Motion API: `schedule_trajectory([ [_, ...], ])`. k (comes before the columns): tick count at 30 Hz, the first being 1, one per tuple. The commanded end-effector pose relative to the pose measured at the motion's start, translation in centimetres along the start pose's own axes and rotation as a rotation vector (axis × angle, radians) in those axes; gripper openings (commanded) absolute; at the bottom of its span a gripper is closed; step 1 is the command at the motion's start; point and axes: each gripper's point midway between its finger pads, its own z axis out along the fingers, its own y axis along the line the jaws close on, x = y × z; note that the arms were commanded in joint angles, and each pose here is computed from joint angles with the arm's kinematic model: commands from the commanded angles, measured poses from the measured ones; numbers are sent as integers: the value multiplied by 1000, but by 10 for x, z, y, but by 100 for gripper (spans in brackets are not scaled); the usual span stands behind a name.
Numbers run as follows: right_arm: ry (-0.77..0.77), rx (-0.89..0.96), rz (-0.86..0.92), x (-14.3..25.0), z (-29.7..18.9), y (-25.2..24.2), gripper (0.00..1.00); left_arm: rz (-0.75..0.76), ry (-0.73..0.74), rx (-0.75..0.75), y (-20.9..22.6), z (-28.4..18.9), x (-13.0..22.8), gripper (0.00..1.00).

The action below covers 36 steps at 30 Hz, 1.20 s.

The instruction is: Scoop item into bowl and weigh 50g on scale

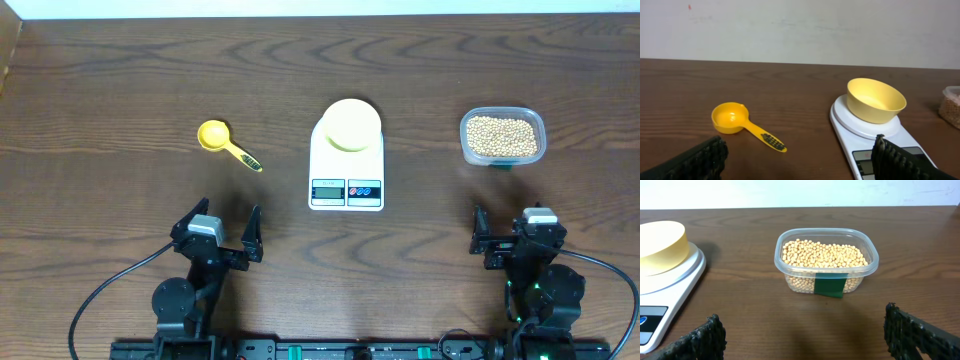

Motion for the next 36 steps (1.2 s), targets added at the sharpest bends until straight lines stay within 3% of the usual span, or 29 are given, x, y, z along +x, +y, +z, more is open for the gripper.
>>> schedule_trajectory([
  [1,-8,14,14,-1,0,-3,99,-48,42,29,-3,2,17,94],
  [9,-241,44,-3,-61,-9,-8,99,-355,64,26,-4,3,17,94],
  [17,-289,145,-9,-129,-26,-26,99,-205,-130,113,-23,-11,-67,94],
  [25,-258,117,-117,-215,0,-24,99,-71,-128,134,-33,1,-150,94],
  [31,-215,-29,-130,-265,56,-6,99,-60,-99,123,-27,46,-220,94],
  [36,-208,-360,-155,-267,80,46,99,-106,42,-28,6,90,-218,94],
])
